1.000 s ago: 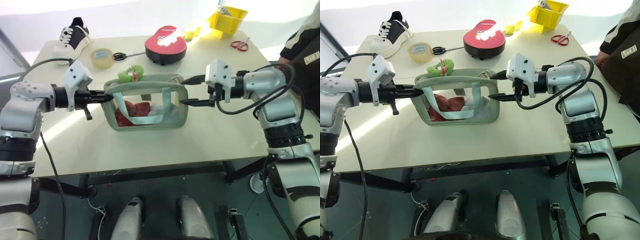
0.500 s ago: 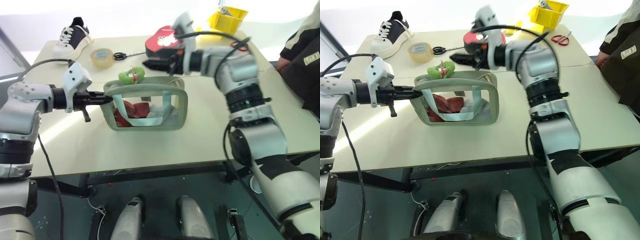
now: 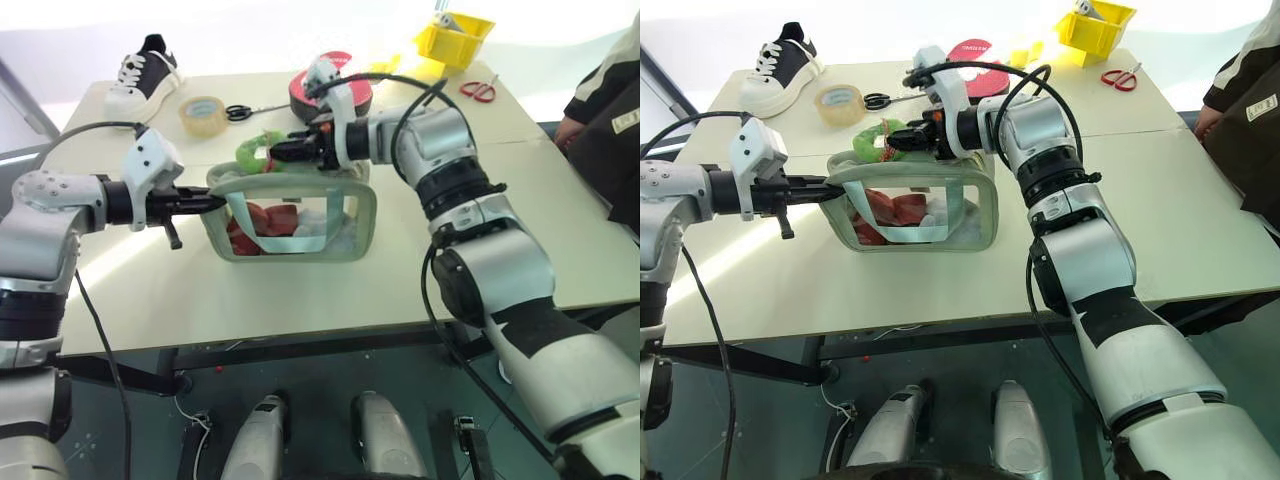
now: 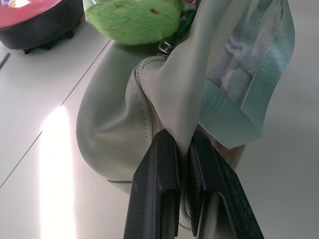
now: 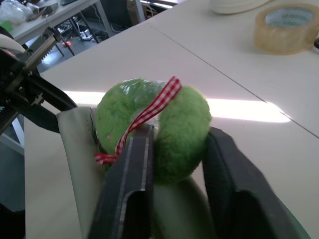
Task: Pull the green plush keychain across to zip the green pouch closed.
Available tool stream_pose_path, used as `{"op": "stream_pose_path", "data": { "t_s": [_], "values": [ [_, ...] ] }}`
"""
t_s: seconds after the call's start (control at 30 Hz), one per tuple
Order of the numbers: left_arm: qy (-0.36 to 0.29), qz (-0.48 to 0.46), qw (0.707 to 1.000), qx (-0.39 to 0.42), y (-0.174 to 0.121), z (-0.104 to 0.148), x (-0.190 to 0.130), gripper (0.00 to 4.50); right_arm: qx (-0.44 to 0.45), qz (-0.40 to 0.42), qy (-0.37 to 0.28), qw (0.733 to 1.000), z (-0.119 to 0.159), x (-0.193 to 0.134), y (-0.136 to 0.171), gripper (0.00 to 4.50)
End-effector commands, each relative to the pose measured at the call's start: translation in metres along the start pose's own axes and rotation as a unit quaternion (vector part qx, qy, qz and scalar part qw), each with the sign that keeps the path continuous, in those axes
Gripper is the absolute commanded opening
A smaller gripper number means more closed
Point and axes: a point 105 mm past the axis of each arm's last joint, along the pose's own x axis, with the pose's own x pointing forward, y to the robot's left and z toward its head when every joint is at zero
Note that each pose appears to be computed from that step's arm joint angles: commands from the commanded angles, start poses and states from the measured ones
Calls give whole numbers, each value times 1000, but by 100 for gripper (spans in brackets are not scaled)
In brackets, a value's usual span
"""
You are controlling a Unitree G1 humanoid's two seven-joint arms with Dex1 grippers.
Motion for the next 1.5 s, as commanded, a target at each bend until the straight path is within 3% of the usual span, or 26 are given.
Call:
{"op": "stream_pose_path", "data": {
  "t_s": [0.03, 0.2, 0.3, 0.47, 0.67, 0.83, 1.0, 1.1, 1.23, 1.33, 1.5],
  "values": [
    [2, 5, 1000, 2, 0, 1, -4, 0, -19, 9, -46, 999, 33, -15, 4, 5],
    [4, 8, 1000, 2, 2, 1, -5, 0, -26, -1, -80, 996, 51, -49, -5, 5],
    [6, 8, 1000, 2, 1, 1, -7, 0, -58, -60, -88, 993, 52, -87, -23, 5],
    [9, 8, 1000, 0, -1, -2, -8, 0, -84, -208, -71, 972, 26, -149, -60, 5],
    [10, 8, 1000, -3, -1, -3, -8, 0, -104, -362, -70, 924, 0, -204, -83, 5],
    [8, 2, 1000, -2, 0, -2, -3, 0, -35, -392, -26, 919, -84, -184, -75, 5],
    [5, -4, 1000, 6, 4, 1, 3, 0, 32, -377, -8, 925, -140, -144, -61, 5],
    [3, -5, 1000, 11, 7, 3, 4, 0, 38, -367, -1, 929, -151, -127, -58, 5],
    [4, -5, 1000, 17, 8, 4, 4, 0, 40, -341, -8, 939, -145, -111, -51, 5],
    [4, -2, 1000, 16, 7, 2, 0, 0, 46, -316, -25, 947, -133, -112, -45, 99],
    [-8, 12, 1000, 12, 10, 4, -4, 210, -2, -285, -8, 959, -113, -130, -40, 355]
  ]
}}
